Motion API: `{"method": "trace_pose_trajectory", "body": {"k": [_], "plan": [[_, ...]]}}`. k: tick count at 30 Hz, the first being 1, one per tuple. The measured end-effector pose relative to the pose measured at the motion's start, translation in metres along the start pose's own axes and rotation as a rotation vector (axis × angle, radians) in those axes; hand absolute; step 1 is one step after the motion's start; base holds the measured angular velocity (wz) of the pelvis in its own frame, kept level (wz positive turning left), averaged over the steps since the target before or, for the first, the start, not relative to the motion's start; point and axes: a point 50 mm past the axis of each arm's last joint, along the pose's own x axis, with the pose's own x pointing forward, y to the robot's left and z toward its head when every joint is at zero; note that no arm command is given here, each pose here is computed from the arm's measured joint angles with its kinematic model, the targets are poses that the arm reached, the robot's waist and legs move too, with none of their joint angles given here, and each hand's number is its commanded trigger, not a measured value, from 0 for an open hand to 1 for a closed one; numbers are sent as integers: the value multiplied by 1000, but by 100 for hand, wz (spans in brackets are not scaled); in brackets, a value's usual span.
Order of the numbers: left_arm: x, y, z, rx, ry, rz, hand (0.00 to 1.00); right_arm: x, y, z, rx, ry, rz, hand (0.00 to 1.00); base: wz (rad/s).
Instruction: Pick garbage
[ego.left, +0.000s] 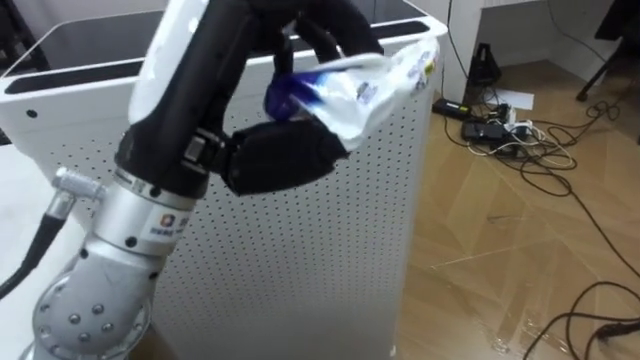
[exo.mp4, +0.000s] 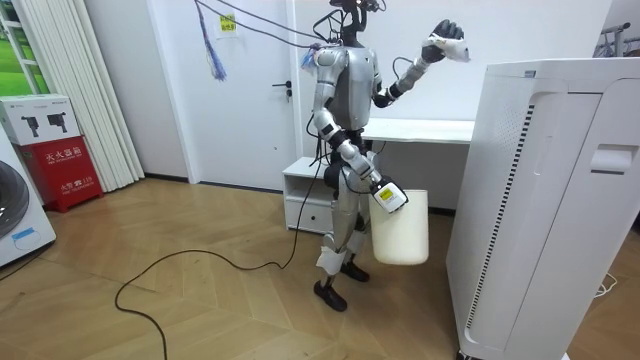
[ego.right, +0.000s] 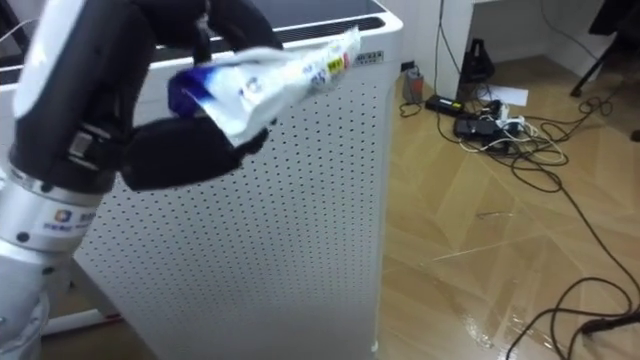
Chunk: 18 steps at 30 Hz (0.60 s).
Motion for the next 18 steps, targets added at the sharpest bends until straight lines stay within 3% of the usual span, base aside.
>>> {"method": "trace_pose_trajectory", "body": {"k": [5, 14, 18], "plan": [[-23, -21, -15, -78, 109, -67, 100, 1, 0, 12, 11, -54, -2, 100, 4], [-72, -66, -78, -159, 475, -251, 100, 17, -7, 59, -31, -176, -7, 100, 9], [-91, -81, -87, -176, 567, -309, 100, 19, -8, 69, -47, -203, -3, 100, 3]]}}
